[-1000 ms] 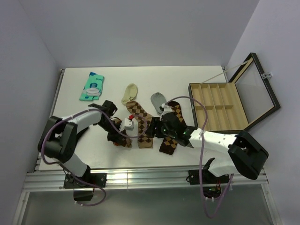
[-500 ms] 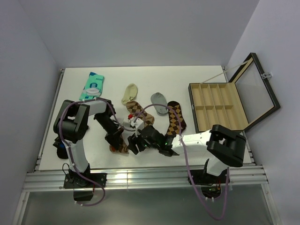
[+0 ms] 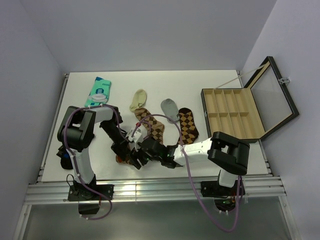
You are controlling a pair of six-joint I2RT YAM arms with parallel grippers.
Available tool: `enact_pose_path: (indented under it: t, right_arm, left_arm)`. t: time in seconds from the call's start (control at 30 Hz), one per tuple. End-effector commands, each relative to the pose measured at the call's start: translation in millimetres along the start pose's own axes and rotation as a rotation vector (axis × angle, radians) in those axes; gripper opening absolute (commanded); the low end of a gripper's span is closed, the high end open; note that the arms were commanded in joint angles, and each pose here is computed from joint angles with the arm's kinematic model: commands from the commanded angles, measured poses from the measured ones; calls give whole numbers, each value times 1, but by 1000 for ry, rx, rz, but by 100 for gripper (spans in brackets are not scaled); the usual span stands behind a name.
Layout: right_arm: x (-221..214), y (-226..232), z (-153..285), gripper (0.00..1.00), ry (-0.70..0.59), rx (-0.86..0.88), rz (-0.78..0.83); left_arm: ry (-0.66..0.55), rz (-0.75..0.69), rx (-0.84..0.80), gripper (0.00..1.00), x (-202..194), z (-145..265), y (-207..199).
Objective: Roll the socks
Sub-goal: Roll the sock at the center of the board.
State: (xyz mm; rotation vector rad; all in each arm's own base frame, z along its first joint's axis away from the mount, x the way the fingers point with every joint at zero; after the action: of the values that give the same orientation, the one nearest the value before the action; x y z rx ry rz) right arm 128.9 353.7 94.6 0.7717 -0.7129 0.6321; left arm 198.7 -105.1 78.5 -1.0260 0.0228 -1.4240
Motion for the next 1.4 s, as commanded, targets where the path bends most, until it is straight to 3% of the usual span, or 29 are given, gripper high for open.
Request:
enact_pose_path:
  t: [0.0,0.5,1.1,1.37]
  right_arm:
    - [31,18,-6,72,-119,69,29]
    - [49,32,12,72,-197,75,56]
    - [25,29,-40,71,-83,34,130]
    - [4,18,-54,61,-38,-16,135]
  left_arm:
    - [38,-48,-4,0,-3,-4,2]
    - [41,-47,4,0,-3,-4,1]
    - [40,-44,-4,0,-4,-4,-1]
    - [19,-47,-36,0,1,-2,-6]
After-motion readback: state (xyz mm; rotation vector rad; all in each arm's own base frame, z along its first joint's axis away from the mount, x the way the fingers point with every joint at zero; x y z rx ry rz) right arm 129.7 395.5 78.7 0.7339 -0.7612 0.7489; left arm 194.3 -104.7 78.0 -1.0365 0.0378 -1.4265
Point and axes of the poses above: each gripper's point midway between its finger pads, its own z axis back along the fingers, its own y axis along the line the jaws close on, x = y × z, the point moved 8 cm from there along z, back along the fingers, and after that the axes turned 14 degrees about -z, right-handed, at the moved point
